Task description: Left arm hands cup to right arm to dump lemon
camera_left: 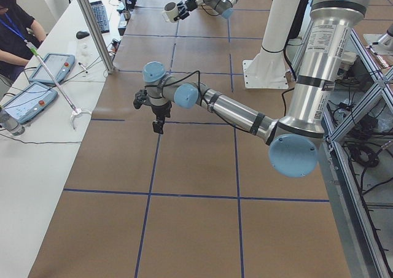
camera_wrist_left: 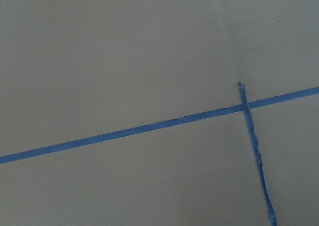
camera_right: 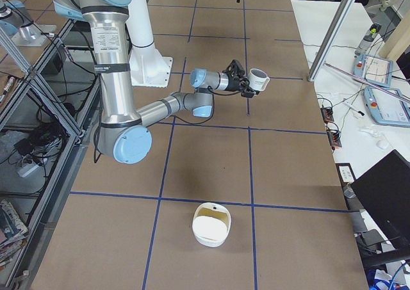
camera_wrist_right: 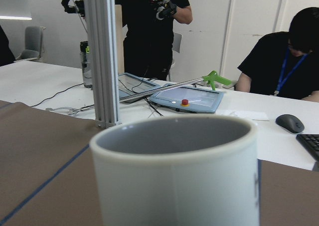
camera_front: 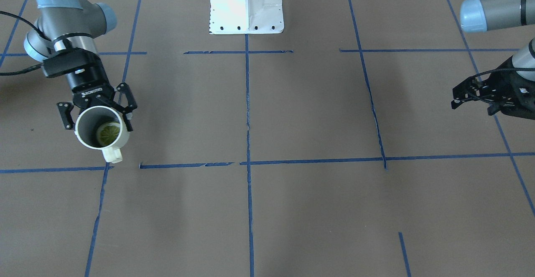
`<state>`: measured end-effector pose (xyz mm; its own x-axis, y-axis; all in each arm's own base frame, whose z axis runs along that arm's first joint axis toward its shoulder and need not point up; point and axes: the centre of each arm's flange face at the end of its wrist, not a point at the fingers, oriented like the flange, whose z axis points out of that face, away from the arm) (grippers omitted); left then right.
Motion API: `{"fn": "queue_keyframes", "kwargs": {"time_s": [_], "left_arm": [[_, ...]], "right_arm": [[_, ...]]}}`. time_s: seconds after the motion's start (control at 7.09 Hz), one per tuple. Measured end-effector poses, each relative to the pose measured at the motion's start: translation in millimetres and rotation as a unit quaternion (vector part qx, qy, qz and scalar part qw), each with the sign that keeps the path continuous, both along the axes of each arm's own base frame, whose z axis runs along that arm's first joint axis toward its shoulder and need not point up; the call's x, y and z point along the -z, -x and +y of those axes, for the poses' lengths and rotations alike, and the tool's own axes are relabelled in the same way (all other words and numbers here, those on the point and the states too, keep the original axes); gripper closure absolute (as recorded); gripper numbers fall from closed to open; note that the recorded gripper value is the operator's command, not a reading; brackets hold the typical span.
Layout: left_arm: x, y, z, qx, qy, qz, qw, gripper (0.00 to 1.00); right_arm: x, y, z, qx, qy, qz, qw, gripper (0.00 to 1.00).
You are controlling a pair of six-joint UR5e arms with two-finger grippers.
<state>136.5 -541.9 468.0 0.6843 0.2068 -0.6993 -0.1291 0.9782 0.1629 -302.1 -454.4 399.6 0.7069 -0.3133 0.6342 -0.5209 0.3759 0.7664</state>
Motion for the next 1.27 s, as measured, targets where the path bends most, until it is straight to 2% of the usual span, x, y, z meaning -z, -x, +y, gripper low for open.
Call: {"fn": "queue_keyframes", "kwargs": {"time_s": [0.28, 0.42, 0.85, 0.99, 1.27], "left_arm": [[-11, 8, 8, 0.029, 0.034, -0.002, 0.999, 0.0], [-9, 8, 8, 0.047, 0.048, 0.001, 0.9977, 0.0], [-3, 6, 6, 0.058, 0.055, 0.004, 0.9968, 0.0], [-1, 6, 6, 0.058, 0.055, 0.005, 0.9968, 0.0], [-1, 5, 6, 0.058, 0.055, 0.006, 0.9968, 0.0]], "right_arm": [[-34, -72, 31, -0.021, 0.026, 0.02, 0.9992, 0.98], [-46, -105, 52, -0.029, 0.04, 0.019, 0.9986, 0.98], [-99, -189, 118, -0.049, 0.071, -0.045, 0.9953, 0.97], [-133, -211, 136, -0.053, 0.074, -0.064, 0.9938, 0.98], [-230, -248, 169, -0.051, 0.078, -0.088, 0.9917, 0.98]]}}
